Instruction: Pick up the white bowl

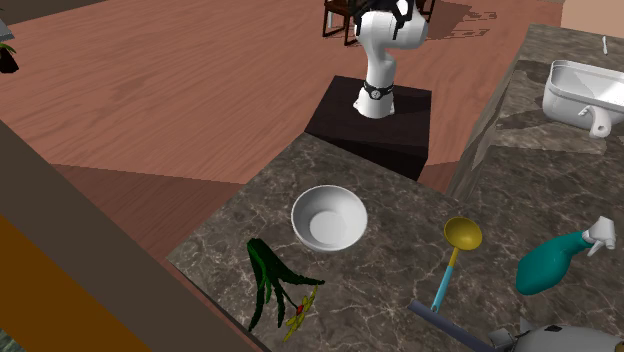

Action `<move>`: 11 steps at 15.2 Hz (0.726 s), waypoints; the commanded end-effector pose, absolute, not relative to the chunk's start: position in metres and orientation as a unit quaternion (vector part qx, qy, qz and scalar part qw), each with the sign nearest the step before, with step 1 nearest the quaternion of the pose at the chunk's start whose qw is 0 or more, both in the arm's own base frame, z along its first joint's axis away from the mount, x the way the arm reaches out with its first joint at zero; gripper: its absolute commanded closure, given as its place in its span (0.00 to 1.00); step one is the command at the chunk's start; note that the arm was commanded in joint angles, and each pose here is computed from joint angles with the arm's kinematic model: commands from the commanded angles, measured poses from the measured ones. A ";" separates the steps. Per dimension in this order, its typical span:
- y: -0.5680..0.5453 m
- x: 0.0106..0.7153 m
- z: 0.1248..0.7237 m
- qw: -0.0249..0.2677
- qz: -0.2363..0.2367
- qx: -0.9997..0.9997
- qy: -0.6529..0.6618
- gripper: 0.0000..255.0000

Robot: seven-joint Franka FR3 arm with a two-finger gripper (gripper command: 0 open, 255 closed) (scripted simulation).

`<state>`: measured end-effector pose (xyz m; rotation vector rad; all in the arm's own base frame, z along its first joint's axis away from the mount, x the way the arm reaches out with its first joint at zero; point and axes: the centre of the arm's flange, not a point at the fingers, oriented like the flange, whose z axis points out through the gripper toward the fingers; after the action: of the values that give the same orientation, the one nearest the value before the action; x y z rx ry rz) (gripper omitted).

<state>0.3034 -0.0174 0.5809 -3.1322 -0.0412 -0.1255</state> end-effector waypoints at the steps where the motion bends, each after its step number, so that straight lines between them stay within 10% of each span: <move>1: -0.017 0.303 0.581 0.003 -0.040 -0.999 -0.013 0.00; 11: -0.047 0.410 0.509 0.012 -0.042 -0.999 -0.007 0.00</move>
<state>0.3991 -0.0458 0.5195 -3.1160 -0.0243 -0.1284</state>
